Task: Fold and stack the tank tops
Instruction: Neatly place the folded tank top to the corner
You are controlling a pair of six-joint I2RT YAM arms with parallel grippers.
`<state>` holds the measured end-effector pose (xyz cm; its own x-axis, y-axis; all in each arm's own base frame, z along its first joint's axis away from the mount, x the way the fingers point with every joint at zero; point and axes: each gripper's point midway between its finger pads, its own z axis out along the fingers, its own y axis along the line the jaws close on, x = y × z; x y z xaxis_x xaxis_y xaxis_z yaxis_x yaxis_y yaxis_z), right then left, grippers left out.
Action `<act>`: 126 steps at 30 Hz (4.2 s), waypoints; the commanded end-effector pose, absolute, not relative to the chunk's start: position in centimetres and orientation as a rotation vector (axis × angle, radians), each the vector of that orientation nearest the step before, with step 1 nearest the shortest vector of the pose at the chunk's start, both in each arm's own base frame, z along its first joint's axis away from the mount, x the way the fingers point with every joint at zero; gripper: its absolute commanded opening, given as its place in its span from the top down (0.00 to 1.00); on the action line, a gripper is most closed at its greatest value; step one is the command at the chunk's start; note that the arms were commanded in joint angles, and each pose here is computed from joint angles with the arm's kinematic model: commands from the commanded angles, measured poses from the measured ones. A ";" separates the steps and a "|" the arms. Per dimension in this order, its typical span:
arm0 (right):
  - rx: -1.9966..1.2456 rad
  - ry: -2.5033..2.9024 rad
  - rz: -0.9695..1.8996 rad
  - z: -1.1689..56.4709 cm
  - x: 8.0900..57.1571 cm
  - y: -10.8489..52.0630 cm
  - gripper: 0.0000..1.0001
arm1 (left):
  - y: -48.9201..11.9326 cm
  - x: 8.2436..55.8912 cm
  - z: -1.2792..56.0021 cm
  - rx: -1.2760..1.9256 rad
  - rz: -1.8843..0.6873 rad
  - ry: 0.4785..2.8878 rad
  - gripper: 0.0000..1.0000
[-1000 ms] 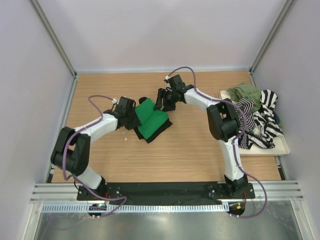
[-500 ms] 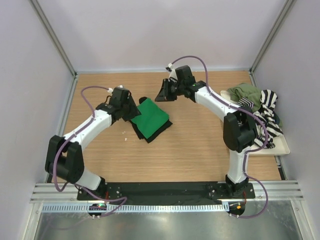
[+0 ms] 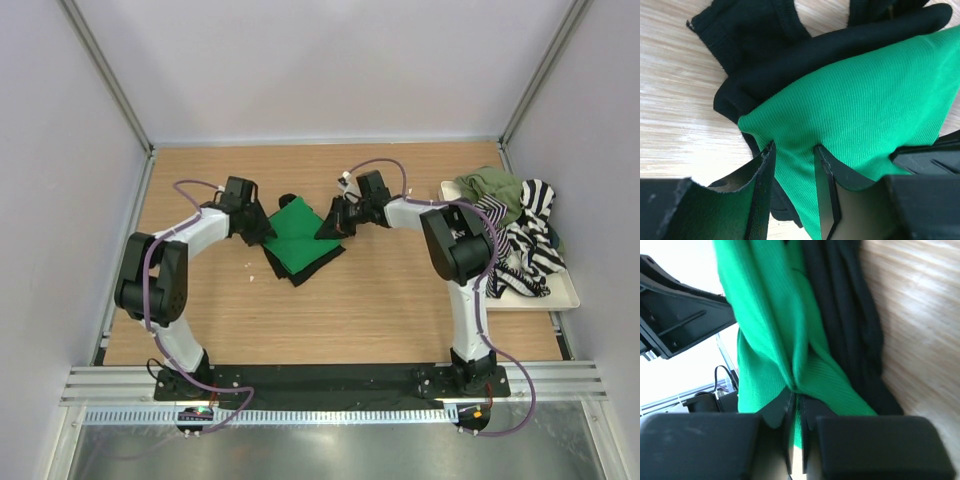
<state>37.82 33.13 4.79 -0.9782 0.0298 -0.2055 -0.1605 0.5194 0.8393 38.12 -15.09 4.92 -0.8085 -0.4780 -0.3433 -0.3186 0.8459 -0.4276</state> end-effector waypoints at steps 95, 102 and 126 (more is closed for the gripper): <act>-0.178 2.249 0.984 15.8 27.2 22.3 0.41 | 8.7 29.2 14.4 -1.345 -0.263 1.786 0.00; 0.000 2.097 0.676 16.8 28.3 16.9 0.33 | -1.2 29.3 19.5 -0.893 -0.524 1.865 0.00; 0.185 1.810 0.521 14.1 25.8 10.8 0.00 | -10.7 27.4 14.0 -0.192 -0.449 1.876 0.00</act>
<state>24.98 11.52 12.60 -0.3822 0.3352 -0.8611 -0.1670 0.8915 0.4211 26.18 -10.47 10.77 -0.4503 -0.3318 -0.8289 0.0360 0.9209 -0.3882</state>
